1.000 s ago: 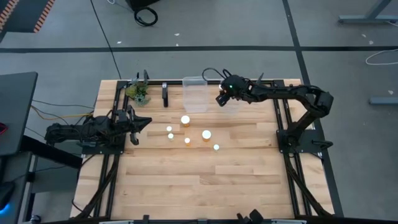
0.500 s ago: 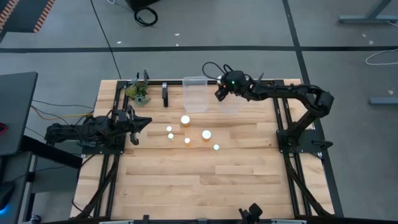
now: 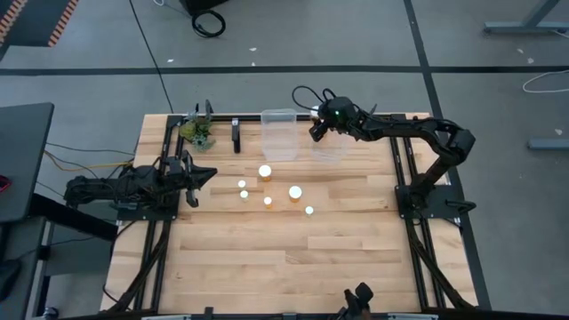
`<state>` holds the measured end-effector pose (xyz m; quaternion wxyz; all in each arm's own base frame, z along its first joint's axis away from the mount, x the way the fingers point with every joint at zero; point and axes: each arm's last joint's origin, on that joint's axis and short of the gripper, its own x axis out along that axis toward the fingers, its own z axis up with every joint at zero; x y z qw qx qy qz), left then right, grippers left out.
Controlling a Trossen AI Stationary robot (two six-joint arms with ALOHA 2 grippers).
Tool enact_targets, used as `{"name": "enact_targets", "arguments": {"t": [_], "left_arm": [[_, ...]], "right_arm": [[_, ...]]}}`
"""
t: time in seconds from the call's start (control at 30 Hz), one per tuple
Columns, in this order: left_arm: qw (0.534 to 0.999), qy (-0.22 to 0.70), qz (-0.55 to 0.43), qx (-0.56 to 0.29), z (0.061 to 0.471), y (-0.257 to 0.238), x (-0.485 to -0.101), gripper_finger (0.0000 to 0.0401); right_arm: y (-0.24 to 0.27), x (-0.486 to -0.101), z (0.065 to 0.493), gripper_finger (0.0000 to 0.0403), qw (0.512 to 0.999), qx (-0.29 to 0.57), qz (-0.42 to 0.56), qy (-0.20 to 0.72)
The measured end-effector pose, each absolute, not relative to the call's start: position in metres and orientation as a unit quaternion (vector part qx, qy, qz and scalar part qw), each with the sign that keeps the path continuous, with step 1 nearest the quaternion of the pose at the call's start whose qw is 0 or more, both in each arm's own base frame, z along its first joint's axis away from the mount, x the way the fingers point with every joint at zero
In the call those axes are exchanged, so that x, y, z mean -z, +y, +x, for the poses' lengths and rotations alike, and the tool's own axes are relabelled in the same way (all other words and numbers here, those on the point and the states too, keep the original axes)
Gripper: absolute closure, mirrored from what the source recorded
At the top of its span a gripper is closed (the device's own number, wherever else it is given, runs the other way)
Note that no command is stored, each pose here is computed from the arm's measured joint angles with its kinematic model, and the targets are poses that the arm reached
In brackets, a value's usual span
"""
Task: Pick and place medicine bottles into bin by pill shape (circle, oval)
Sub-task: Put the top right big orange pill into the right transparent bin
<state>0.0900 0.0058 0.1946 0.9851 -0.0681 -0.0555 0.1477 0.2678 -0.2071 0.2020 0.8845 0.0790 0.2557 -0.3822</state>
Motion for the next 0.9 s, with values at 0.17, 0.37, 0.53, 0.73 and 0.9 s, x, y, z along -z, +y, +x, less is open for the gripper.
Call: {"name": "enact_targets", "arguments": {"t": [0.17,0.37,0.53,0.73,0.9], "left_arm": [[0.985,-0.055,-0.068,-0.147,0.09,0.006,-0.195,0.0364],[0.985,-0.056,-0.068,-0.147,0.09,0.006,-0.195,0.0373],[0.985,-0.055,-0.068,-0.147,0.09,0.006,-0.195,0.0374],[0.985,-0.055,-0.068,-0.147,0.09,0.006,-0.195,0.0366],[0.985,-0.055,-0.068,-0.147,0.09,0.006,-0.195,0.0369]], "right_arm": [[-0.205,-0.203,0.271,0.0198,0.896,0.359,0.074,0.249],[-0.21,-0.199,0.27,0.0198,0.9,0.347,0.08,0.251],[-0.214,-0.184,0.272,0.0198,0.896,0.342,0.083,0.272],[-0.214,-0.181,0.271,0.0198,0.882,0.366,0.087,0.284],[-0.213,-0.18,0.269,0.0198,0.864,0.397,0.093,0.296]]}}
